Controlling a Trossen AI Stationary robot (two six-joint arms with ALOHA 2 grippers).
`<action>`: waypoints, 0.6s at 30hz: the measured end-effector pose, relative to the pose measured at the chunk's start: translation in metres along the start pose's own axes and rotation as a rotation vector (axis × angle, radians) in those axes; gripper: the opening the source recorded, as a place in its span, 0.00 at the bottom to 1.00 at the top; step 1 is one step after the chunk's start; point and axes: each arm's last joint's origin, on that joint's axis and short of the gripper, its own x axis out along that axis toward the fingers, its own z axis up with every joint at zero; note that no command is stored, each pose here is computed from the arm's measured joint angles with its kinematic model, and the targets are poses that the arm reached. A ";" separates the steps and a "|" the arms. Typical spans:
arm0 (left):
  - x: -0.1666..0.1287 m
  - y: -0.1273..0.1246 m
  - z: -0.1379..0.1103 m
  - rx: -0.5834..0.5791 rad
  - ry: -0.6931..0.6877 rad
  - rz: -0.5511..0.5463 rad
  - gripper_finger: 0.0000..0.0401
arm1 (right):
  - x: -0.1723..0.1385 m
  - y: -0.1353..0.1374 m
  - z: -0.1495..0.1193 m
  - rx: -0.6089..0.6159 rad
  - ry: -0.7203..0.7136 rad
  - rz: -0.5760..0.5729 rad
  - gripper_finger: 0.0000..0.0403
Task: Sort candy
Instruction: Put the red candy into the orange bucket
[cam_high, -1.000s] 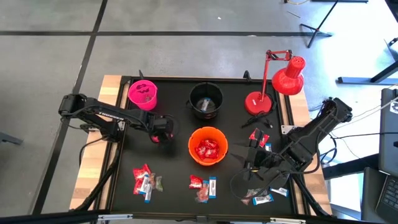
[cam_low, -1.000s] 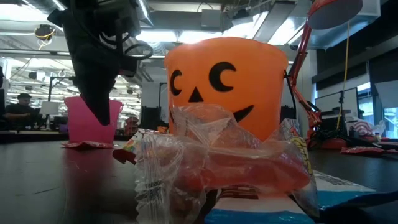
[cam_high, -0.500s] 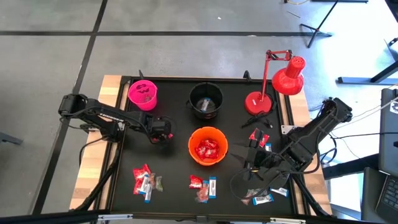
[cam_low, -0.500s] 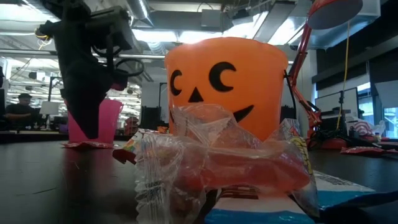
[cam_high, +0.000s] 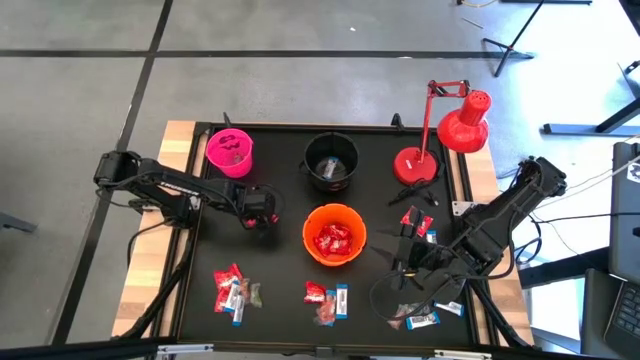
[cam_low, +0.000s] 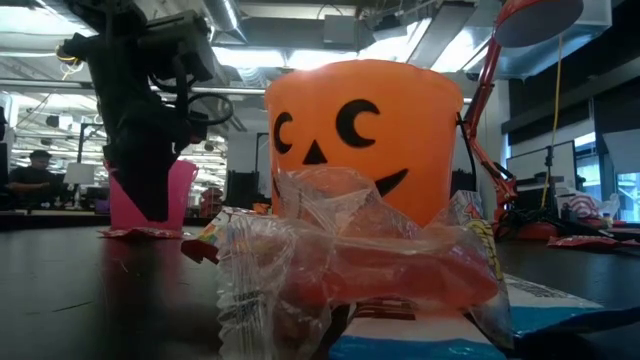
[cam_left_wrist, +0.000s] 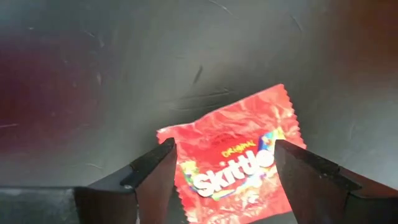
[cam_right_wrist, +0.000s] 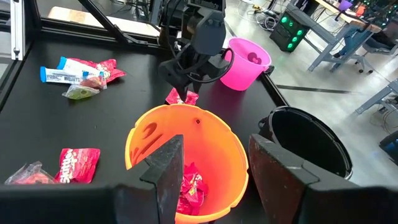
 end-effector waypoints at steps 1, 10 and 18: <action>0.000 0.000 0.000 -0.003 0.002 -0.004 0.64 | 0.000 0.000 0.000 0.000 0.000 0.000 0.44; 0.000 -0.001 -0.001 -0.013 0.003 -0.007 0.64 | 0.000 0.000 0.000 0.000 0.000 0.000 0.44; 0.012 -0.005 -0.002 -0.004 0.031 0.019 0.64 | 0.000 0.000 0.000 0.001 0.000 0.000 0.44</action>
